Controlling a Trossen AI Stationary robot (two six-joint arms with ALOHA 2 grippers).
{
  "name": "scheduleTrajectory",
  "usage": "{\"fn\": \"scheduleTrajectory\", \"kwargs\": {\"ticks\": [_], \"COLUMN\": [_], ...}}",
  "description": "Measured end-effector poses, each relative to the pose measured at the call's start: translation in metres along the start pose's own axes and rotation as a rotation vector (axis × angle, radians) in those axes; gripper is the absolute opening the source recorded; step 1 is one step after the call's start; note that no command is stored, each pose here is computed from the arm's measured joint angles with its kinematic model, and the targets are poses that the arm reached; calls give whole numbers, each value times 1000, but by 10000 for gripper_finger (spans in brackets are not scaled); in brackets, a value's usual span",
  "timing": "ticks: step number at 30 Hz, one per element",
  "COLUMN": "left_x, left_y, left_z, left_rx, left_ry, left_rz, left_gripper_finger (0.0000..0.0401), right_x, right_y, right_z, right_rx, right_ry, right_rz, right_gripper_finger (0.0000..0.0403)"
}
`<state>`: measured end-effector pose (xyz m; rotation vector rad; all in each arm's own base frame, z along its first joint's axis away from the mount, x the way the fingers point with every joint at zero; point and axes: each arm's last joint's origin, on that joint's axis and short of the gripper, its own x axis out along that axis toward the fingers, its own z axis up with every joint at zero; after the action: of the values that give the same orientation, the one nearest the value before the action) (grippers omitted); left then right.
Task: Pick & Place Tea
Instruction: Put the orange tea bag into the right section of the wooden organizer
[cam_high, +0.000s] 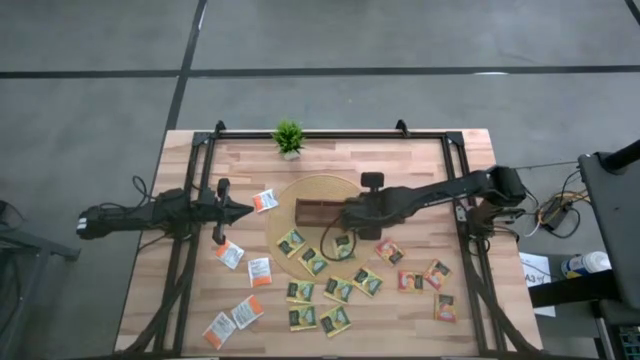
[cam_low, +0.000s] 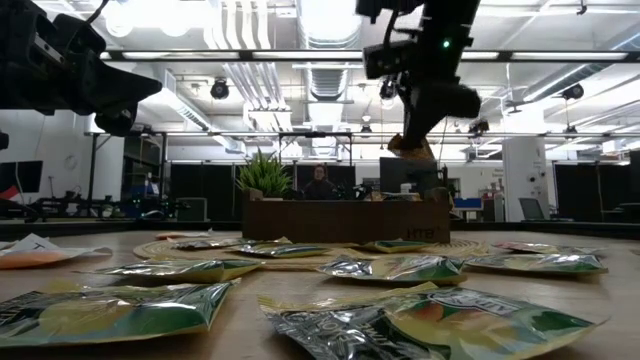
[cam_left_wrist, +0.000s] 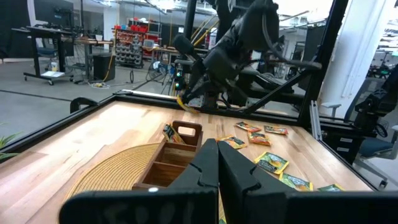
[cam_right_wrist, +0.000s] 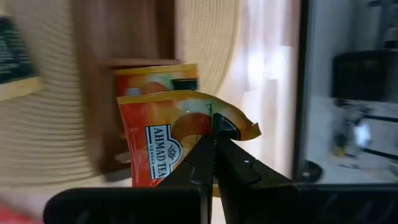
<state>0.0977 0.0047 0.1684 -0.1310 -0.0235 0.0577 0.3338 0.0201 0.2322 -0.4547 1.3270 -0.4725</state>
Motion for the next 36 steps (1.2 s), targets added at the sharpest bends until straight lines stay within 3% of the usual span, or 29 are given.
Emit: {"fn": "scheduleTrajectory", "kwargs": {"ticks": [8, 36], "left_x": [0, 0], "left_y": [0, 0], "left_z": [0, 0], "left_rx": [0, 0], "left_ry": [1, 1], "left_rz": [1, 0], "left_gripper_finger": [0, 0], "right_x": [11, 21], "right_y": [6, 17], "right_z": [7, 8], "right_rx": [-36, 72], "right_ry": [63, 48], "right_rz": [-112, -85], "right_gripper_finger": [8, 8]}}
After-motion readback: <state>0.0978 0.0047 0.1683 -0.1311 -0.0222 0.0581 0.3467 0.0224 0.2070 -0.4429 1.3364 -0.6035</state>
